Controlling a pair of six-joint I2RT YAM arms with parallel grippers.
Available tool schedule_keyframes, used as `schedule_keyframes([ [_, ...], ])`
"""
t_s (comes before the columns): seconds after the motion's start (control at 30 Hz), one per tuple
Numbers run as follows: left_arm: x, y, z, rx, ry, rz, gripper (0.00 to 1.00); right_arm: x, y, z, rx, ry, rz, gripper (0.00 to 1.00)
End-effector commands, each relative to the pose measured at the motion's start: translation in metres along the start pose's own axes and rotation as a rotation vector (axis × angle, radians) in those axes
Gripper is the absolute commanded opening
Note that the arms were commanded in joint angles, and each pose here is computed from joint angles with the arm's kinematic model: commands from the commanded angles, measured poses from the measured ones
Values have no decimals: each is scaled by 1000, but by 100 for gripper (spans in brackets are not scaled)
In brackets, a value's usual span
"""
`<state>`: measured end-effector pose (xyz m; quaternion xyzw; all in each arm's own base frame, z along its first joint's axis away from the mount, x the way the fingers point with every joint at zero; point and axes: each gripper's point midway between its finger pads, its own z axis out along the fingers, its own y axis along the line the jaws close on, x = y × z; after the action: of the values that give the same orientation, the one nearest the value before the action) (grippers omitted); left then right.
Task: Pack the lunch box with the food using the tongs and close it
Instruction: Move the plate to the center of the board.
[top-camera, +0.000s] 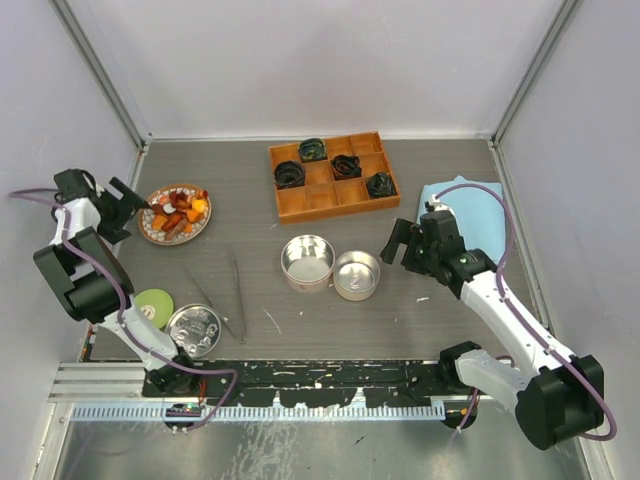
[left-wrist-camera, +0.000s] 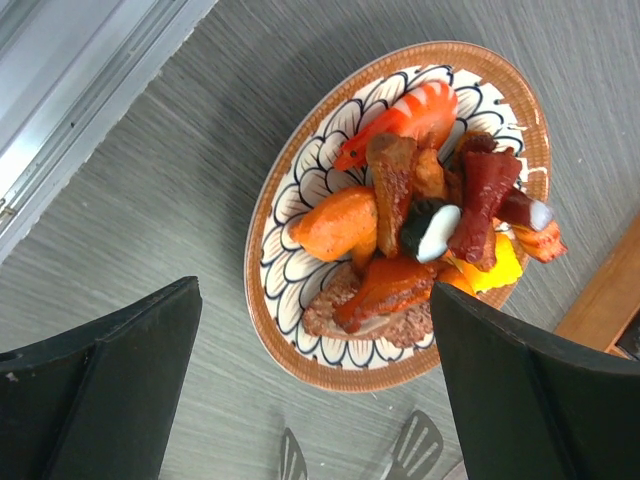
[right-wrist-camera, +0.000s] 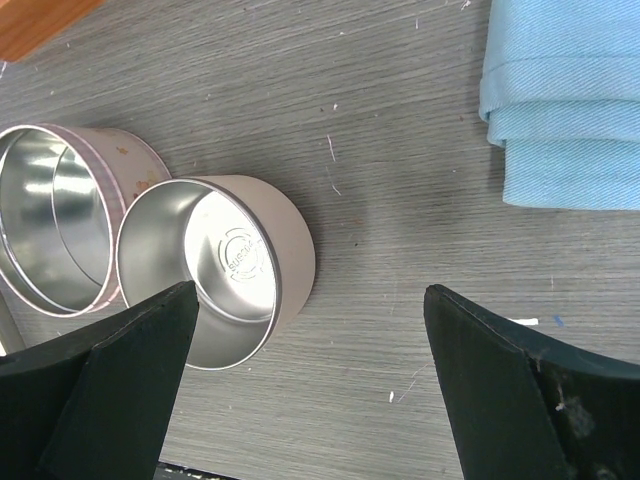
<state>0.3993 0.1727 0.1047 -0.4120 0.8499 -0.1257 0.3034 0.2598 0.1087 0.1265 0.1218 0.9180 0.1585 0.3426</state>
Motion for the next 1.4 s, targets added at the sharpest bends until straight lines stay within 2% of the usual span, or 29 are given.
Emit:
schedule_keyframes([
  [0.0,-14,-3,15,43,-49,25,98,-18,10,-2,-35,-49,-20,100],
  [0.47,7,-34,47,213,49,71,98,-10,10,6,-35,-5,-37,100],
  [0.77,11,-82,46,334,71,177,98,-8,9,5,-38,-2,-40,100],
  [1.17,60,-145,57,470,206,350,98,-6,6,2,-30,-1,-52,100],
  [1.37,83,-154,55,476,240,391,98,-8,7,2,-29,-4,-53,100],
])
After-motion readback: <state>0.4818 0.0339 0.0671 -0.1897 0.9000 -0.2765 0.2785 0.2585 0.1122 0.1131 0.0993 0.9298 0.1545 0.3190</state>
